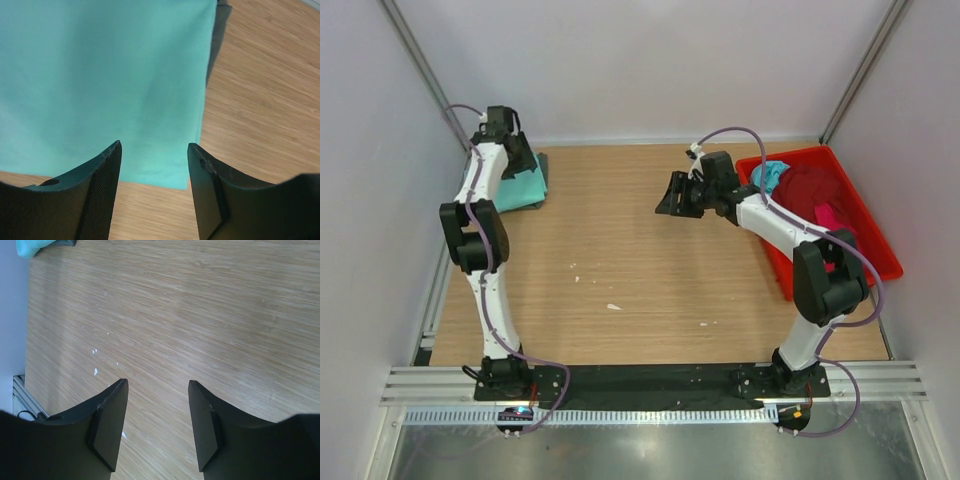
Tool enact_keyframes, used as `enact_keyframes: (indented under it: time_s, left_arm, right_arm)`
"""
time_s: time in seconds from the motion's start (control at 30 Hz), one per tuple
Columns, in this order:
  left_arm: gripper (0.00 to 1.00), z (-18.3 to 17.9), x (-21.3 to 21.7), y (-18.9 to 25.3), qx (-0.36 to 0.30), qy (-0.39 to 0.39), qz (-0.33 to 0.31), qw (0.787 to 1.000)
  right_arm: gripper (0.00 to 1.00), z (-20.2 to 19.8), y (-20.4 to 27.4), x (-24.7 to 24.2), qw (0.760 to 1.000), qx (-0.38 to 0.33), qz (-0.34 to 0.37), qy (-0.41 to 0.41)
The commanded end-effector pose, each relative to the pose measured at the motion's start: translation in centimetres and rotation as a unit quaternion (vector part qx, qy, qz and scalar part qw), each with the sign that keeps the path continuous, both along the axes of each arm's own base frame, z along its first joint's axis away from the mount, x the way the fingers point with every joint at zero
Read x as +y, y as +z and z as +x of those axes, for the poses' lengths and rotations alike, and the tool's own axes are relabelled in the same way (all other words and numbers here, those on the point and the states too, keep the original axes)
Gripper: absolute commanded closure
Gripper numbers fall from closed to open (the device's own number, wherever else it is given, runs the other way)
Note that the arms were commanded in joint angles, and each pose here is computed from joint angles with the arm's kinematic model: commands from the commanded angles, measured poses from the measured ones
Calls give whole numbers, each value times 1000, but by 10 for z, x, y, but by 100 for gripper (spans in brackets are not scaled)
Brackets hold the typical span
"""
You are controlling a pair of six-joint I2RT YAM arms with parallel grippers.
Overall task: Fold and stack the t-shirts
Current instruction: Reset both grippers
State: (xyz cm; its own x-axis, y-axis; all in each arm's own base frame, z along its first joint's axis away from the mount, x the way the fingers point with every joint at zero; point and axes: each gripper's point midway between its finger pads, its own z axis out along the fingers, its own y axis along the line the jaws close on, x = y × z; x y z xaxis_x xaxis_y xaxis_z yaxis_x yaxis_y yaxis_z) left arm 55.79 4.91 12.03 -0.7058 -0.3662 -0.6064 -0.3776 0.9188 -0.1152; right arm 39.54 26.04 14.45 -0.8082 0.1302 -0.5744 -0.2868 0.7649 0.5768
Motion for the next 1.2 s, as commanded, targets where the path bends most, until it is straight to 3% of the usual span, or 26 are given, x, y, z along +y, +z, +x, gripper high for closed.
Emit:
enact_keyframes:
  time_s: [0.0, 0.5, 0.8, 0.97, 1.03, 1.13, 1.17]
  left_arm:
    - [44, 8, -22, -5, -5, -29, -12, 999]
    - [46, -8, -74, -52, 27, -112, -74, 991]
    - [47, -25, -103, -18, 16, -154, -78, 985]
    - [47, -64, -137, 20, 21, -186, -80, 979]
    - [47, -83, -158, 53, -10, -212, -81, 974]
    - [46, -128, -197, 69, -23, -253, -77, 964]
    - [46, -151, -215, 53, -3, -267, -90, 959]
  right_arm:
    - [43, 11, 13, -3, 1000, -21, -1, -13]
    - [45, 11, 25, -2, 1000, -26, 6, -16]
    - [46, -2, 46, -4, 999, -34, 14, -20]
    - [44, -19, 47, -14, 999, -25, -5, -24]
    - [43, -27, 57, -22, 999, -39, -7, -32]
    - [39, -51, 55, -35, 998, -35, -15, -41]
    - [38, -55, 58, -38, 998, -38, -14, -43]
